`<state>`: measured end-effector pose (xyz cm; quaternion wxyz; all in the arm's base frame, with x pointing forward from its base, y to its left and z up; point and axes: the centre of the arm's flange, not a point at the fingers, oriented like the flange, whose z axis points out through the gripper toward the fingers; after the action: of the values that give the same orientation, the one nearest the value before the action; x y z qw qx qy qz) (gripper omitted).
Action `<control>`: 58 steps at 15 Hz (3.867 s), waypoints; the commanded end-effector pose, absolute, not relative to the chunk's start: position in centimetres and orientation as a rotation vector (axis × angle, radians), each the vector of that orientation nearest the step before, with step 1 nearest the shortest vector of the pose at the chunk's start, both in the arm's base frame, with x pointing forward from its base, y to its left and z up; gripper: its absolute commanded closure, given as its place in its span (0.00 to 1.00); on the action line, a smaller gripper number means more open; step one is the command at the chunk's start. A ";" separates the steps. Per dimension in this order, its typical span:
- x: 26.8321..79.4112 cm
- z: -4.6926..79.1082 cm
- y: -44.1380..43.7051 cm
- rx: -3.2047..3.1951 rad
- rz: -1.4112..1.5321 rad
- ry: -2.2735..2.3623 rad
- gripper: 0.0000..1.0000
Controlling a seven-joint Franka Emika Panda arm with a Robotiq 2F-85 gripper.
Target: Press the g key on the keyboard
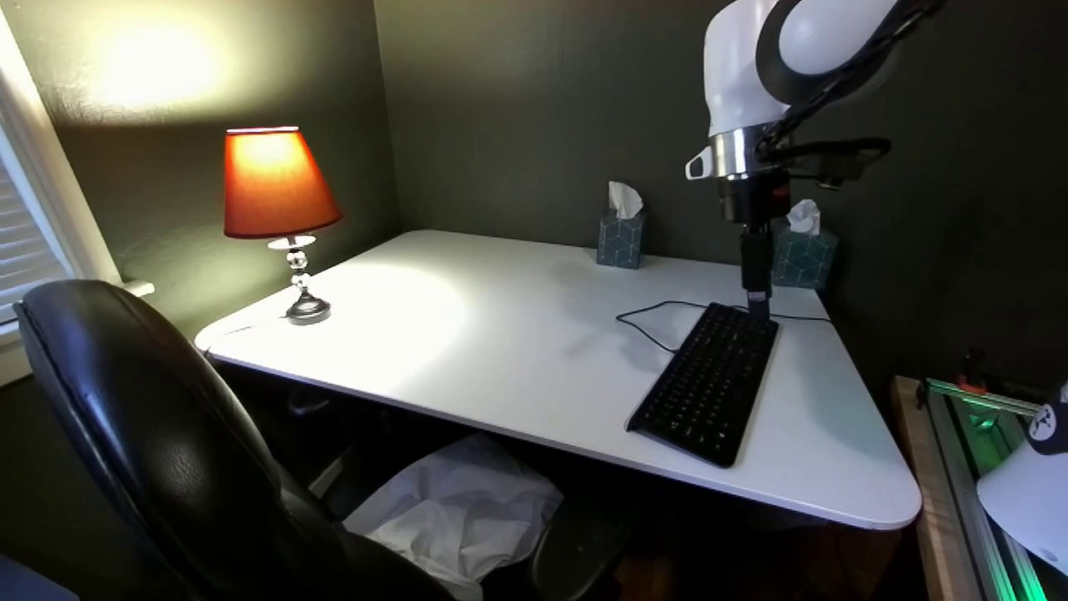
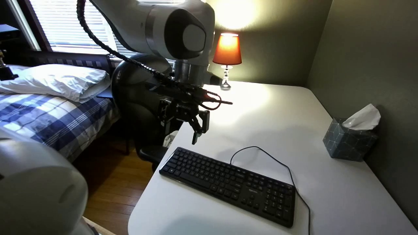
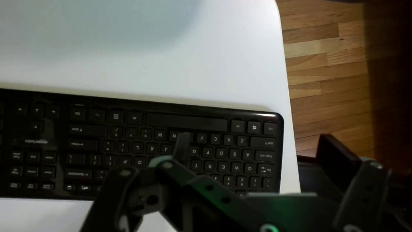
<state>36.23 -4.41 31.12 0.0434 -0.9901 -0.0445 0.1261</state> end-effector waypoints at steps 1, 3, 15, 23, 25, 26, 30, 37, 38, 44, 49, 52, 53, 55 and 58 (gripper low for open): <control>39.0 28.0 -4.5 -2.987 0.460 -0.083 0.00; 39.6 26.7 -4.8 -2.976 0.495 -0.056 0.25; 41.4 20.8 -7.4 -2.958 0.612 0.089 1.00; 42.0 18.2 -8.3 -2.955 0.655 0.129 1.00; 41.9 17.6 -8.5 -2.944 0.670 0.130 1.00; 41.9 17.4 -8.5 -2.938 0.674 0.130 1.00; 42.2 16.5 -8.5 -2.919 0.692 0.135 1.00; 42.9 15.6 -8.0 -2.888 0.692 0.157 1.00; 43.0 15.5 -8.0 -2.887 0.690 0.160 1.00; 43.5 15.1 -8.3 -2.879 0.692 0.180 1.00; 43.8 14.7 -8.7 -2.871 0.693 0.192 1.00; 43.9 14.5 -8.7 -2.862 0.695 0.198 1.00; 44.0 14.5 -8.7 -2.858 0.695 0.198 1.00; 44.1 14.3 -8.6 -2.855 0.695 0.200 1.00; 44.3 14.1 -8.6 -2.845 0.693 0.201 1.00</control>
<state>43.88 -8.59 14.82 0.0852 -0.9658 0.0666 0.2358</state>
